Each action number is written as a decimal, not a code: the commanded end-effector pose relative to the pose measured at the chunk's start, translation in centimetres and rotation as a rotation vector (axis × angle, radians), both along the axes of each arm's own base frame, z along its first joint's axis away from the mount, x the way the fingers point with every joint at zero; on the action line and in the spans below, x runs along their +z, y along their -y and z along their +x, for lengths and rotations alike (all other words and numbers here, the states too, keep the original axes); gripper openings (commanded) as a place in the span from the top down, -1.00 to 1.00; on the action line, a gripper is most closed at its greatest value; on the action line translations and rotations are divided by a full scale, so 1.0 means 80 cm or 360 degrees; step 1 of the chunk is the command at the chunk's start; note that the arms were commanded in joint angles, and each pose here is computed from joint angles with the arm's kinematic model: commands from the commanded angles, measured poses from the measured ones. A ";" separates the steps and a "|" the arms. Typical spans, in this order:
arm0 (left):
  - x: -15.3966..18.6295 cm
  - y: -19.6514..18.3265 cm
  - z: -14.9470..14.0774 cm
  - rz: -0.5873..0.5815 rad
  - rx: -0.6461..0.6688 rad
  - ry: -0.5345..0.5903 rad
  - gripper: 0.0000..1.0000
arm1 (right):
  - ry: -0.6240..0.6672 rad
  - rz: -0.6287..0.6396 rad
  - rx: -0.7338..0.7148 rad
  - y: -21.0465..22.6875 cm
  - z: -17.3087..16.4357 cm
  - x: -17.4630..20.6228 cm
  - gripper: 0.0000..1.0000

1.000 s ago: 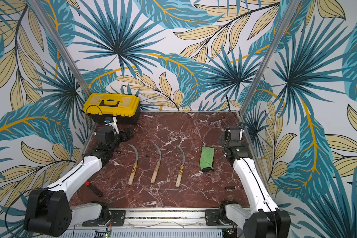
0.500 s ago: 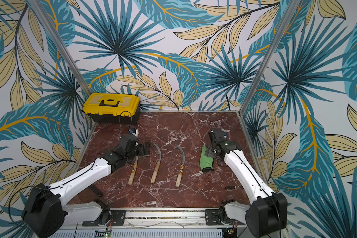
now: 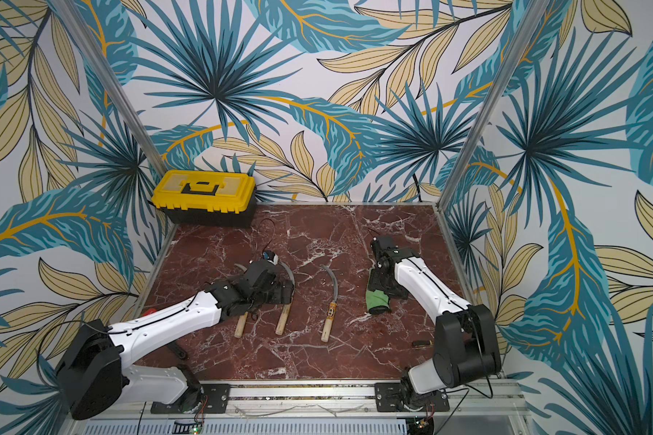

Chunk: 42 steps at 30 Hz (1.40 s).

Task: Wipe small sickles with rags
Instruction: Pick up the rag from the center of the board.

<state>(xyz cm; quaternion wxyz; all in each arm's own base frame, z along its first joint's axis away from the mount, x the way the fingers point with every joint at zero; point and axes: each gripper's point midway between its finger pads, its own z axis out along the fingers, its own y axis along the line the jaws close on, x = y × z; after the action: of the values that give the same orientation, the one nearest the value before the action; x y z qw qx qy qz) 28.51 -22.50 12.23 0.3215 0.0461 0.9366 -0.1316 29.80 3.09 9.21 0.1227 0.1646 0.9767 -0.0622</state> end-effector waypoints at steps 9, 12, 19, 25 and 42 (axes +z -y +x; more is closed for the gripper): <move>0.000 0.030 -0.013 -0.0026 -0.0085 -0.0053 -1.00 | -0.0051 0.0066 0.0053 -0.015 0.032 -0.021 -0.56; -0.001 0.031 -0.014 -0.0025 -0.0090 -0.0058 -1.00 | -0.0075 0.0075 0.0046 -0.014 0.036 -0.028 -0.55; -0.001 0.033 -0.012 -0.0025 -0.0086 -0.0058 -0.99 | -0.0139 0.0096 0.0021 -0.009 0.038 -0.047 -0.55; -0.003 0.035 -0.014 -0.0028 -0.0101 -0.0074 -0.99 | -0.0215 0.0111 0.0013 -0.007 0.038 -0.069 -0.54; -0.017 0.057 -0.030 -0.0054 -0.0267 -0.0185 -0.92 | -0.0222 0.0297 0.0037 -0.030 0.047 -0.085 0.28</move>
<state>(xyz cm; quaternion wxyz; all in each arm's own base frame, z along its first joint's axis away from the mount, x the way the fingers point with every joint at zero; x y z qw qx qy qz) 26.25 -25.96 10.40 0.2633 0.0897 0.9464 -0.1641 33.68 5.14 2.97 0.0450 0.1610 0.9859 0.0049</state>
